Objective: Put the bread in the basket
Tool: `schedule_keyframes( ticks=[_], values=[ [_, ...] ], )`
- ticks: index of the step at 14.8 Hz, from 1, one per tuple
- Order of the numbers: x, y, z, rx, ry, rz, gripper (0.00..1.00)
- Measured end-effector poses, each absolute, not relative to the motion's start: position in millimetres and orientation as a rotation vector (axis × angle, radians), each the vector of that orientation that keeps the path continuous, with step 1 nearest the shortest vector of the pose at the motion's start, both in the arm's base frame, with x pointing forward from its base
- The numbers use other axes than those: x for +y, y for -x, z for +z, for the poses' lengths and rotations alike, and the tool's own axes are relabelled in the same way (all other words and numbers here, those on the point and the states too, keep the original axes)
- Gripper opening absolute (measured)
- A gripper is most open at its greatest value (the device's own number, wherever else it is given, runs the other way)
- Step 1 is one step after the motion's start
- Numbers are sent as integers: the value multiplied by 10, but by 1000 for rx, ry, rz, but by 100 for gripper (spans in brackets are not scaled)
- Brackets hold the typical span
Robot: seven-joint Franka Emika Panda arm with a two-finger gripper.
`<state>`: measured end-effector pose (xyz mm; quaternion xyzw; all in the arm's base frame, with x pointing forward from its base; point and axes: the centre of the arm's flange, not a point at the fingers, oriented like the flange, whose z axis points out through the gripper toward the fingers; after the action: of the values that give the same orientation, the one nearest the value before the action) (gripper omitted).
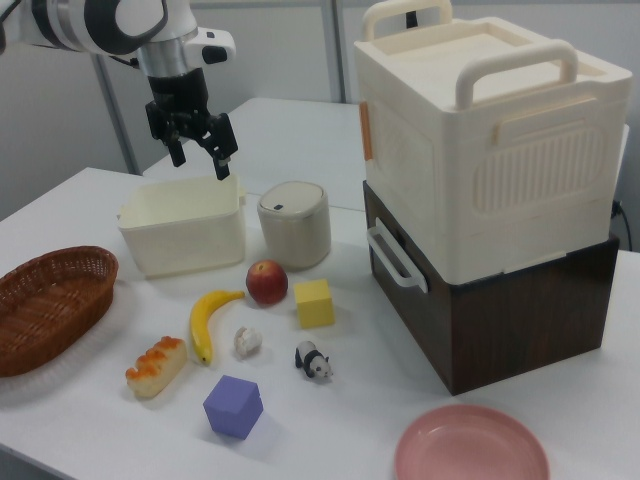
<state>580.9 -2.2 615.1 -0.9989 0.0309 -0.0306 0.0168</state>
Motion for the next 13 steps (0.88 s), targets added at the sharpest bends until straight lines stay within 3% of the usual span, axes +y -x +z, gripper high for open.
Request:
schedule_keyframes(
  ticks=[13],
  values=[
    [-21, -5806, 6098, 96, 3106, -78, 100]
  ],
)
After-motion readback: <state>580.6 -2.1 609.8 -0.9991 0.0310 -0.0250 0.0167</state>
